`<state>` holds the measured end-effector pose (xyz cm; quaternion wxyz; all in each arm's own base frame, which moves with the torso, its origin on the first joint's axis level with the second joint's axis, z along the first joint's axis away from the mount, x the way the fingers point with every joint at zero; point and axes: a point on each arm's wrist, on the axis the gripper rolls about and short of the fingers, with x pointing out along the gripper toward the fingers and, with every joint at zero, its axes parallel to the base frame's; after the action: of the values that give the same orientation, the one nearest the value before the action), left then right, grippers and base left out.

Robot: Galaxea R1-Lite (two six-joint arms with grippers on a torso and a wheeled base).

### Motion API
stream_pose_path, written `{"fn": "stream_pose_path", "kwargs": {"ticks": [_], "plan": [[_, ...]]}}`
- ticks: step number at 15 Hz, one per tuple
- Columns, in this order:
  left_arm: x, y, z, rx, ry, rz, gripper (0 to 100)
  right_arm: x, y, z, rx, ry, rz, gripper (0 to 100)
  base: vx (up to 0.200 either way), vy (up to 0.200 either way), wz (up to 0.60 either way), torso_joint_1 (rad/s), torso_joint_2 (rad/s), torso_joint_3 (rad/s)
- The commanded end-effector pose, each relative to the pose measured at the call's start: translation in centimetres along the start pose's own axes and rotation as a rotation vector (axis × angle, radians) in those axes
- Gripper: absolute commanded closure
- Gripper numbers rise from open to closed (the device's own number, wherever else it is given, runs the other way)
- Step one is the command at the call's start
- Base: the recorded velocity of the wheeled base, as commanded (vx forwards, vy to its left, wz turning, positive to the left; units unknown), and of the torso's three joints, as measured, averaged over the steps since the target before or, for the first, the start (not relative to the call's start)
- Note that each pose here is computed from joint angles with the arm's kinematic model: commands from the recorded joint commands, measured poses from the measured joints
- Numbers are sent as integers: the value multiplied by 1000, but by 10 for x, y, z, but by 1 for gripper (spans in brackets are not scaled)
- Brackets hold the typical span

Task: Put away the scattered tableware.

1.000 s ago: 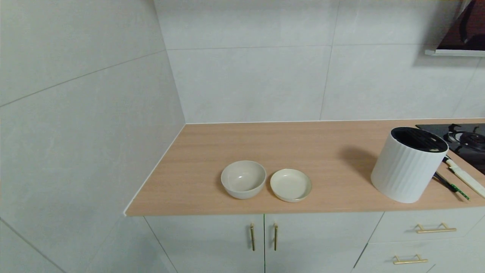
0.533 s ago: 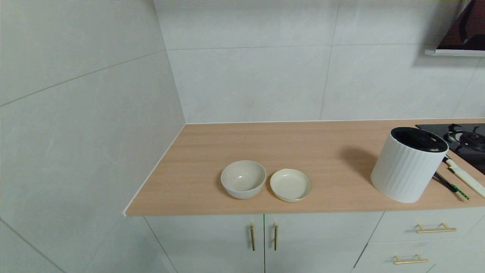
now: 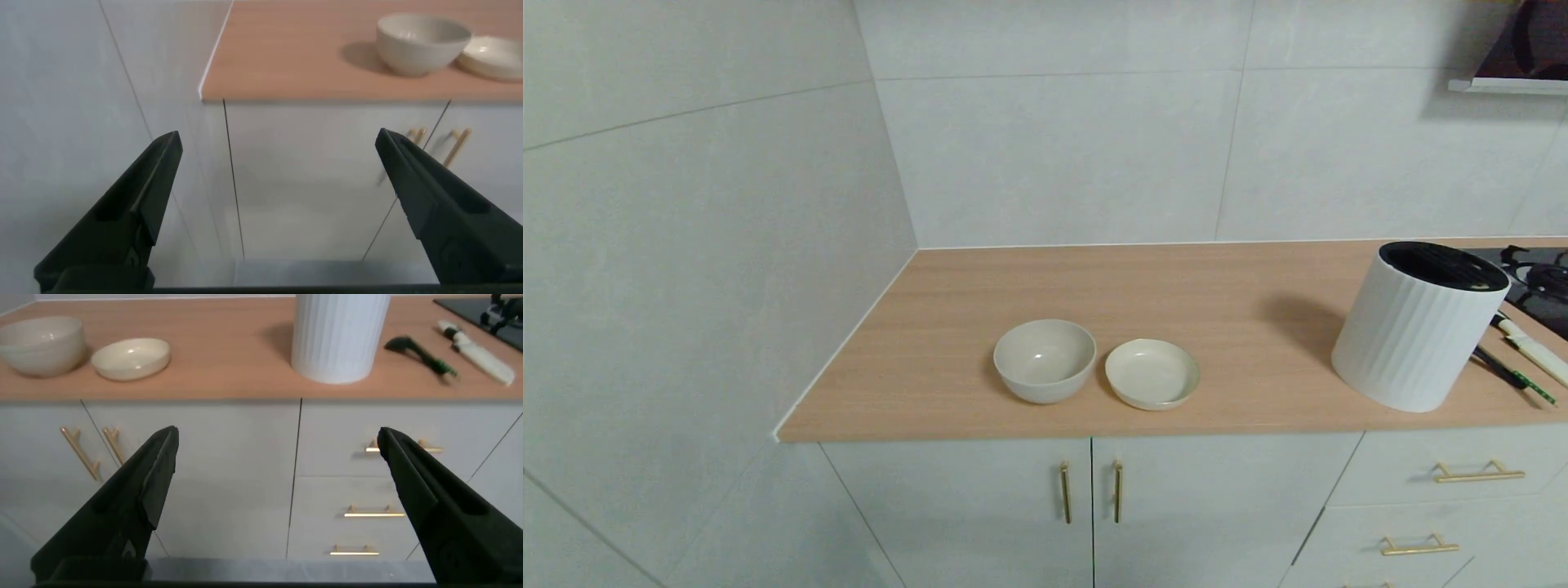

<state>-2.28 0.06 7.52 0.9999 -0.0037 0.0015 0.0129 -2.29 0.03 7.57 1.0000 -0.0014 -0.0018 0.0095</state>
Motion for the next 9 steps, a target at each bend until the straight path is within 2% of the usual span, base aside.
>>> {"fn": "stream_pose_path", "kwargs": {"ticks": [1, 9], "plan": [[0, 0, 0, 0, 0, 0, 0, 0, 0, 0, 0, 1, 1, 0, 0, 0, 0, -246, 549, 305], [0, 0, 0, 0, 0, 2, 0, 0, 0, 0, 0, 1, 1, 0, 0, 0, 0, -235, 533, 297]]}}
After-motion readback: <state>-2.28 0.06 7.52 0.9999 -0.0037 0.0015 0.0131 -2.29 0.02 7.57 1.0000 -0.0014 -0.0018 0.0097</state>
